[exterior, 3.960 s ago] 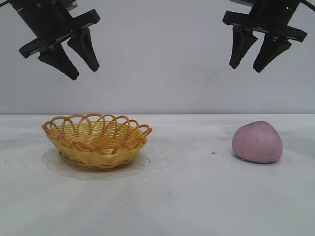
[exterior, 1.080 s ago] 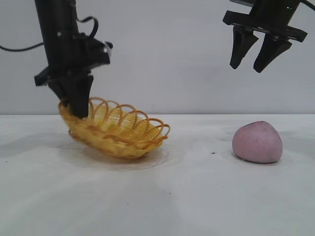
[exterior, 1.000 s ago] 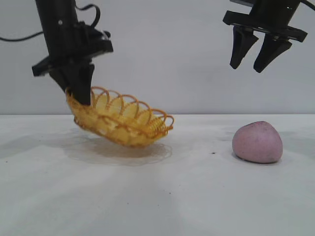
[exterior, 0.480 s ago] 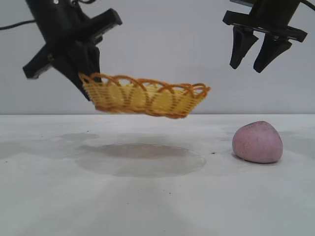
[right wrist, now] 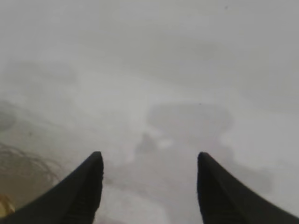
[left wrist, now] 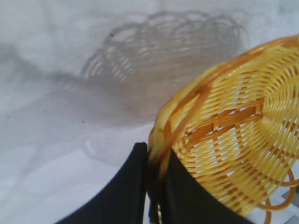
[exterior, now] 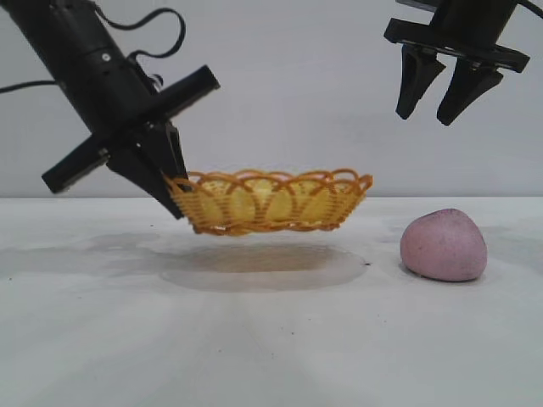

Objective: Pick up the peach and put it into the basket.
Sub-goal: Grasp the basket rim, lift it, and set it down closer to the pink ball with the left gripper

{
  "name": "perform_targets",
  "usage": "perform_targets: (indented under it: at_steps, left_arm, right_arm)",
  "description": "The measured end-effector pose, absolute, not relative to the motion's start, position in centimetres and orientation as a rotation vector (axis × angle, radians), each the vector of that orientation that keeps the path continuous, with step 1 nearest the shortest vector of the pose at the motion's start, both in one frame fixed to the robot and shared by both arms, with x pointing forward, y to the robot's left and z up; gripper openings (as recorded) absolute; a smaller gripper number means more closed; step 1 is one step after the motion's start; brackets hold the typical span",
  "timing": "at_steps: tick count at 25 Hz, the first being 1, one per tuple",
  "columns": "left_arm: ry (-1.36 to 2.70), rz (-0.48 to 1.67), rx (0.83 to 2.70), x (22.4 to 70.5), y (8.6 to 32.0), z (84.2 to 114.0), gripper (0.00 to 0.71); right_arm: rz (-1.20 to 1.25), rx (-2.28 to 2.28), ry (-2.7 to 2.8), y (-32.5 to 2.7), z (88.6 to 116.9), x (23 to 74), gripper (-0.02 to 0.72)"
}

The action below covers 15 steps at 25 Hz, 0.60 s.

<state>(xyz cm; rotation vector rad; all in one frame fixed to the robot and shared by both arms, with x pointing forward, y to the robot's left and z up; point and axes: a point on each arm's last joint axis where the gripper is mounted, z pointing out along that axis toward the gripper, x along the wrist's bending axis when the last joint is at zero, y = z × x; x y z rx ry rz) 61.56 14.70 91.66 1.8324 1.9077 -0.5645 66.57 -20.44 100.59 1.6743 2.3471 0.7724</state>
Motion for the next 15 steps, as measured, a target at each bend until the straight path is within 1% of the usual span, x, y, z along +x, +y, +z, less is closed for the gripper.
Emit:
perform_targets:
  at_steps: [2,5,6,7,9,15]
  left_arm:
    - [1.921,-0.581,1.845,61.5,14.5,90.7,0.000]
    - [1.932,-0.578,1.842,61.6,14.4,90.1,0.000]
    - [1.933,-0.573,1.837,61.6,14.3,90.0,0.000]
    - [1.934,-0.569,1.833,61.7,14.3,90.0,0.067]
    - [1.934,-0.566,1.831,61.7,14.3,90.0,0.067]
    - [1.937,-0.580,1.817,61.7,14.2,90.1,0.309]
  right_arm:
    - [0.772,1.674,2.347,-20.4,100.6,66.6,0.424]
    - [0.772,1.674,2.347,-20.4,100.6,66.6,0.424]
    - [0.772,1.674,2.347,-20.4,100.6,66.6,0.382]
    - [0.772,1.674,2.347,-20.4,100.6,66.6,0.372]
    - [0.772,1.674,2.347,-20.4,100.6,66.6,0.374]
    - [0.772,1.674,2.347,-20.4,100.6,66.6,0.374]
